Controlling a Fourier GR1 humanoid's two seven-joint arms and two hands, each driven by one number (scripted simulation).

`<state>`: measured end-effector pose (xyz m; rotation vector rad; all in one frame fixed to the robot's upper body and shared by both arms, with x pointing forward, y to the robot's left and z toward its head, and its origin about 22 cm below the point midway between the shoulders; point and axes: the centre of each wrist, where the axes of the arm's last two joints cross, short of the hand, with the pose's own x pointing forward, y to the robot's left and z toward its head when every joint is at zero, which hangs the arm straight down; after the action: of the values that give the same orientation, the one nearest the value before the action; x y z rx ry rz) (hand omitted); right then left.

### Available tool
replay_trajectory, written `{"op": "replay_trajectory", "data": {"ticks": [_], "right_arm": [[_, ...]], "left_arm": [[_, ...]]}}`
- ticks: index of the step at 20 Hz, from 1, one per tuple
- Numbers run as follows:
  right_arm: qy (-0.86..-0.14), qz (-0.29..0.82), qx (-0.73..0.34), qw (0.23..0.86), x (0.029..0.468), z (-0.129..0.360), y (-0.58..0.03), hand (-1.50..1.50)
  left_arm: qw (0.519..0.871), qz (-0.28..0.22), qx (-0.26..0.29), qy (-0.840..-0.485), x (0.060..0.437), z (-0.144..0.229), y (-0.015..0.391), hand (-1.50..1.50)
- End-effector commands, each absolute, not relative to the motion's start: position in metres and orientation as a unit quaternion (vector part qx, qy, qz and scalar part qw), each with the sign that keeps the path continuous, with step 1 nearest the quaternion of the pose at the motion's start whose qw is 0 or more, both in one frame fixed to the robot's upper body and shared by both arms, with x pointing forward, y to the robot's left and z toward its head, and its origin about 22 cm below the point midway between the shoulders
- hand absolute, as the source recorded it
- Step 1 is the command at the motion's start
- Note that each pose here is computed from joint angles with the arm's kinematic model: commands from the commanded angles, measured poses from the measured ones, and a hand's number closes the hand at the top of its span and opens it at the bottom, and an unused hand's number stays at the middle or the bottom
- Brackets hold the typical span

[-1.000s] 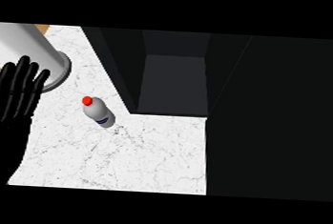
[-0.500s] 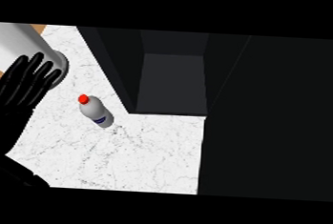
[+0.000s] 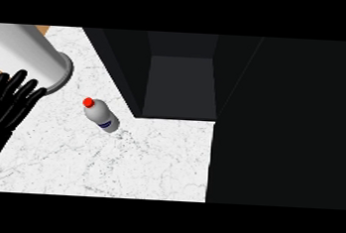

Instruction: Pick up the bottled water, place it into the cabinet and close the cabinet

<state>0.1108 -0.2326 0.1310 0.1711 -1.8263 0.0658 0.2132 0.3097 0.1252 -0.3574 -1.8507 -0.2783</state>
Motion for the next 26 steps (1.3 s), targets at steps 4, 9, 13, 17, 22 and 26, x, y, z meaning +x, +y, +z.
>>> {"op": "replay_trajectory", "data": {"ticks": [4, 9, 13, 17, 22, 26], "right_arm": [[-0.798, 0.02, 0.074, 0.598, 0.094, 0.146, -0.231, -1.5], [-0.799, 0.021, 0.074, 0.596, 0.072, 0.152, -0.231, -1.5], [-0.794, 0.026, 0.077, 0.602, 0.072, 0.138, -0.227, -1.5], [-0.799, 0.035, 0.075, 0.595, 0.064, 0.144, -0.239, -1.5], [-0.795, 0.039, 0.072, 0.6, 0.052, 0.145, -0.239, -1.5], [-0.799, 0.039, 0.074, 0.595, 0.046, 0.151, -0.229, -1.5]], "left_arm": [[0.587, -0.12, -0.128, -0.79, 0.203, 0.114, 0.291, -1.5], [0.593, -0.099, -0.108, -0.792, 0.212, 0.082, 0.308, -1.5], [0.609, -0.092, -0.072, -0.784, 0.235, 0.062, 0.318, -1.5], [0.617, -0.093, -0.066, -0.778, 0.248, 0.046, 0.32, -1.5], [0.633, -0.089, -0.084, -0.764, 0.265, 0.013, 0.32, -1.5], [0.637, -0.092, -0.067, -0.762, 0.278, -0.009, 0.322, -1.5]]}}
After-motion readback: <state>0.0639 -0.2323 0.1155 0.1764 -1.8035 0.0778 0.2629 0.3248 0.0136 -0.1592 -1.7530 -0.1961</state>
